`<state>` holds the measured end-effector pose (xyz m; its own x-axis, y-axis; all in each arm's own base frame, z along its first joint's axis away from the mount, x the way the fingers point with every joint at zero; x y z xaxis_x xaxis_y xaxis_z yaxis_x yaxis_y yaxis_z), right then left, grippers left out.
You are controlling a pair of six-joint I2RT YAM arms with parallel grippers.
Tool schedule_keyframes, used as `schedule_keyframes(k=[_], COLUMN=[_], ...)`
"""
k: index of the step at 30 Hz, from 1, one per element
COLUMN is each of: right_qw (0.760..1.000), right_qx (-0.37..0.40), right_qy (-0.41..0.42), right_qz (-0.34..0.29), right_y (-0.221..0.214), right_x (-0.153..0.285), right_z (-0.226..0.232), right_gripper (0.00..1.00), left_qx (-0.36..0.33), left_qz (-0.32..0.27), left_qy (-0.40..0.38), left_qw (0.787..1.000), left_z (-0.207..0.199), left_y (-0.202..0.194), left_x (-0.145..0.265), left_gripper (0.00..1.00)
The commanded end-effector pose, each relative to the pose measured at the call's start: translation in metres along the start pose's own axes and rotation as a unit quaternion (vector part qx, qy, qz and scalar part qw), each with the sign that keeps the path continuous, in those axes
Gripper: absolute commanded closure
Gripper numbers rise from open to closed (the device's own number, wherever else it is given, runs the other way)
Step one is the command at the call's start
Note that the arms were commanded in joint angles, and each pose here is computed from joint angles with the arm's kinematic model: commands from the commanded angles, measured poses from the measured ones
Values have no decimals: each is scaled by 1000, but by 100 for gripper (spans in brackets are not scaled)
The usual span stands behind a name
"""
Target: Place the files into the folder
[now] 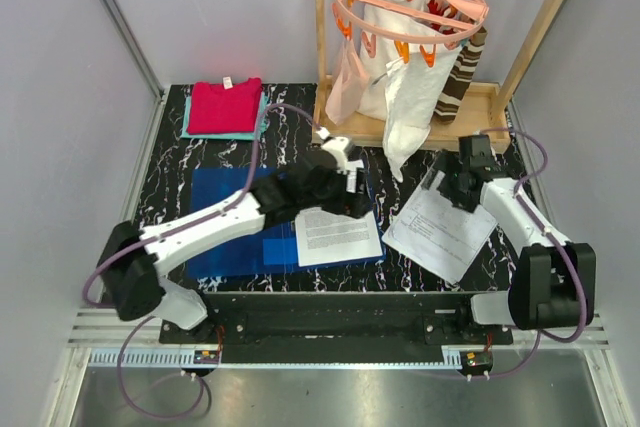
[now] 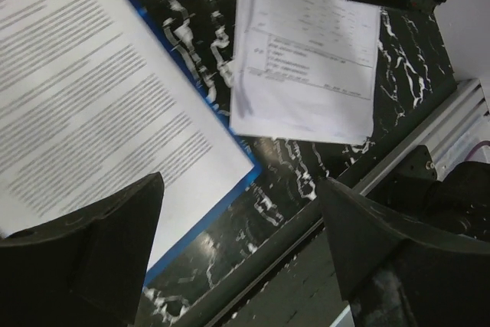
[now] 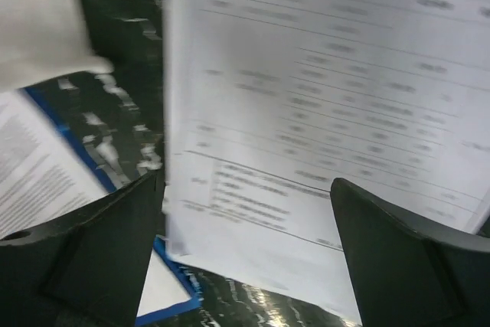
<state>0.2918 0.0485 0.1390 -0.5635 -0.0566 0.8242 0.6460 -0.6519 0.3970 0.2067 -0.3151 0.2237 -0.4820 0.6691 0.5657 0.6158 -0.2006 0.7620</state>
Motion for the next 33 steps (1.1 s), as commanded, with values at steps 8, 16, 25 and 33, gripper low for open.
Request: schedule_keyframes(k=[8,16,25,33], right_qw=[965,948,951,963], right_qx=[-216,-275,-283,-270], right_qy=[-125,-120,-100,-16], right_qz=[-82,-104,-79,-10], right_y=[12,31,33,23], right_x=[5,-6,-19,-35], right_z=[-119,-149,-157,-139], right_gripper=[14,24,16,10], left_qx=[-70,-42,27,66], left_qz=[39,96,167,195], left_qy=[-143,-129,-95,-89], left_qw=[987,986,981,974], left_z=[-98,-92,-61,-36], left_y=[10,-21,-57,-64], left_x=[-158,-223,-243,-243], left_gripper=[41,50,54,55])
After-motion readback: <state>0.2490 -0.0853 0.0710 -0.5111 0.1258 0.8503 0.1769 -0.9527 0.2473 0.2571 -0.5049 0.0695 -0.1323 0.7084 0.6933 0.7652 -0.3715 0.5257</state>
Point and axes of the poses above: each gripper's point midway between its finger pads, its own x axis back along the fingers, its own z axis along the line the jaws close on, y = z × x, the point moved 5 cm from there along x, back along the fingers, and after that the axes turned 12 degrees about -x, right-handed, at the moved point
